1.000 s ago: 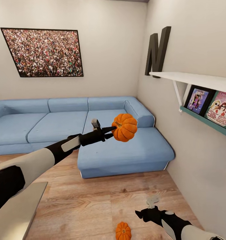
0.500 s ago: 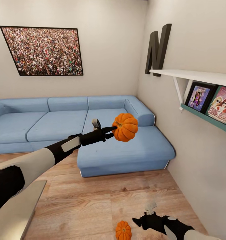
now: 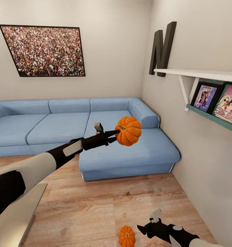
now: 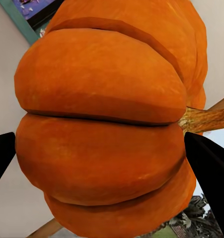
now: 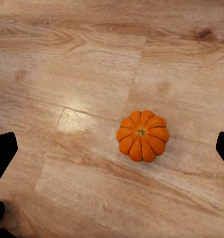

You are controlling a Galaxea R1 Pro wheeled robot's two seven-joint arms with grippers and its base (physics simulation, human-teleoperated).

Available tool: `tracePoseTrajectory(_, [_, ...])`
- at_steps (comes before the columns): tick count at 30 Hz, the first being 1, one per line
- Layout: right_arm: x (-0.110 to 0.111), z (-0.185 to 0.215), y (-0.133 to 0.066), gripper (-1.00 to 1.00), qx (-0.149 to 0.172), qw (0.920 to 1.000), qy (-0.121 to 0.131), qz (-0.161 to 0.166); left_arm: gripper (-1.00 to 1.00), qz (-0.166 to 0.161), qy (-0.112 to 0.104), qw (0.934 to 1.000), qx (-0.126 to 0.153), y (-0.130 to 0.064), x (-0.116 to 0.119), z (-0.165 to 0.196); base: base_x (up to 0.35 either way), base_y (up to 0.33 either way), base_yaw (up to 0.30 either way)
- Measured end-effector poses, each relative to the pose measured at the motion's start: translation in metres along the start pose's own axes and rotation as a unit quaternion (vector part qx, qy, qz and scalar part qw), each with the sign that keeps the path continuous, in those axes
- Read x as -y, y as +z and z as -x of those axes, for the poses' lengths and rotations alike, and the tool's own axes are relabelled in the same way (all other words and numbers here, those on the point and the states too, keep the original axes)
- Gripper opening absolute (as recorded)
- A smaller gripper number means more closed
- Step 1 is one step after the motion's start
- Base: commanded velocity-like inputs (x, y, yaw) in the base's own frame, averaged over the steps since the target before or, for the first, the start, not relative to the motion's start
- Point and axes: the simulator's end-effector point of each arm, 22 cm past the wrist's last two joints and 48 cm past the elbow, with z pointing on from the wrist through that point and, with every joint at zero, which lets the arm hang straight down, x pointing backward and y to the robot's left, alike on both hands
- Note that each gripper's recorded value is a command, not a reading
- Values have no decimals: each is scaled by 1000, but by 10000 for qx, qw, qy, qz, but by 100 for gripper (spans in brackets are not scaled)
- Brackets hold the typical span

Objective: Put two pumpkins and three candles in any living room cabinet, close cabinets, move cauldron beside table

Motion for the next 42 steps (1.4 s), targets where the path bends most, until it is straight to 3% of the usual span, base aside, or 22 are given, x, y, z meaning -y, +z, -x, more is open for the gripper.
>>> tracePoseTrajectory(42, [21, -55, 56, 100, 13, 10000, -9, -29, -100, -2, 4, 10000, -4, -21, -60, -51, 0, 0, 0])
